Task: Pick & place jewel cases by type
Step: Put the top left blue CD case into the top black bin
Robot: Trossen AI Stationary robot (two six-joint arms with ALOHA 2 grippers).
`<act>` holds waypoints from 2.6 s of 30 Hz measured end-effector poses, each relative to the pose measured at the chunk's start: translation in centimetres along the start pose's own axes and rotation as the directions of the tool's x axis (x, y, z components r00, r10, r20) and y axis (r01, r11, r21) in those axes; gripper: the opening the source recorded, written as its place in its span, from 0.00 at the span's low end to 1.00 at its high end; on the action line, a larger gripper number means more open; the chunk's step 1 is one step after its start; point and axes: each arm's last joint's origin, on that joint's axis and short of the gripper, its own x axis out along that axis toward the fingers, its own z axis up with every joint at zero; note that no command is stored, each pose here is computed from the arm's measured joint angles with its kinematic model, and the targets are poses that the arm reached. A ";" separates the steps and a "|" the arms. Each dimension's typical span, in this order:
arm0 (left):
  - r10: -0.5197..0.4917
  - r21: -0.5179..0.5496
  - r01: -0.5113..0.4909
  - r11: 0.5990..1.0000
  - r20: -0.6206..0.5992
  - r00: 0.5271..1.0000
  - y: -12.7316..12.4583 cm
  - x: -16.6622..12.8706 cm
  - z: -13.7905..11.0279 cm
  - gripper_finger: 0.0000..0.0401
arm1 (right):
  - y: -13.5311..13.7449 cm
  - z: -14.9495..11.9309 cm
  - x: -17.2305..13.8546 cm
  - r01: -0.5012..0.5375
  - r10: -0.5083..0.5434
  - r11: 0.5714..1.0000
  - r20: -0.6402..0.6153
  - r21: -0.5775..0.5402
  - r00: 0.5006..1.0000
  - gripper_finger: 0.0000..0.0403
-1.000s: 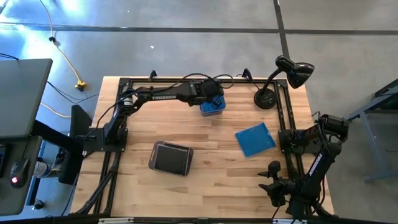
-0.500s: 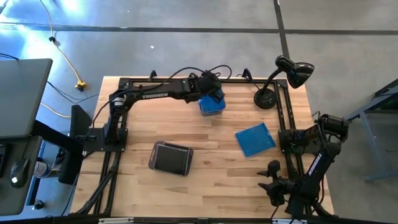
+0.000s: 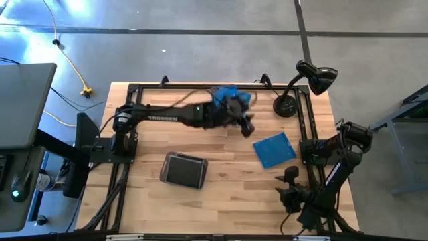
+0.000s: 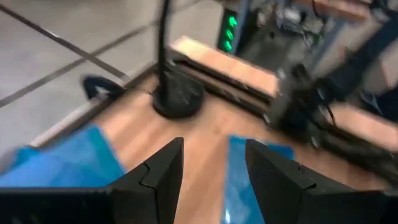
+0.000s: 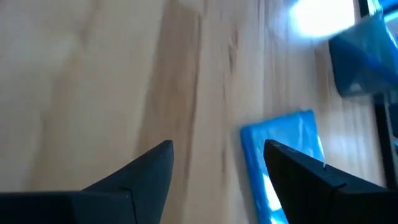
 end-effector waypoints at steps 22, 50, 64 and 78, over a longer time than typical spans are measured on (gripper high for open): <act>-0.071 -0.182 0.036 0.983 -0.192 0.979 -4.4 8.6 -11.4 0.42 | -3.7 -4.0 5.2 0.139 -0.155 0.988 -0.326 -0.072 0.932 0.61; 0.440 0.450 -0.321 0.833 -0.189 0.878 1.7 2.7 -5.9 0.42 | -5.0 -0.8 6.6 0.207 -0.182 0.977 -0.303 0.052 0.935 0.61; 0.457 -0.144 -0.609 0.780 -0.536 0.710 14.8 3.8 -4.0 0.42 | -4.7 -0.8 6.5 0.197 -0.176 0.979 -0.278 0.046 0.944 0.61; 0.194 -0.379 -0.589 0.713 -0.701 0.686 23.0 4.6 -5.1 0.42 | -4.6 -0.7 6.5 0.190 -0.168 0.980 -0.273 0.054 0.947 0.61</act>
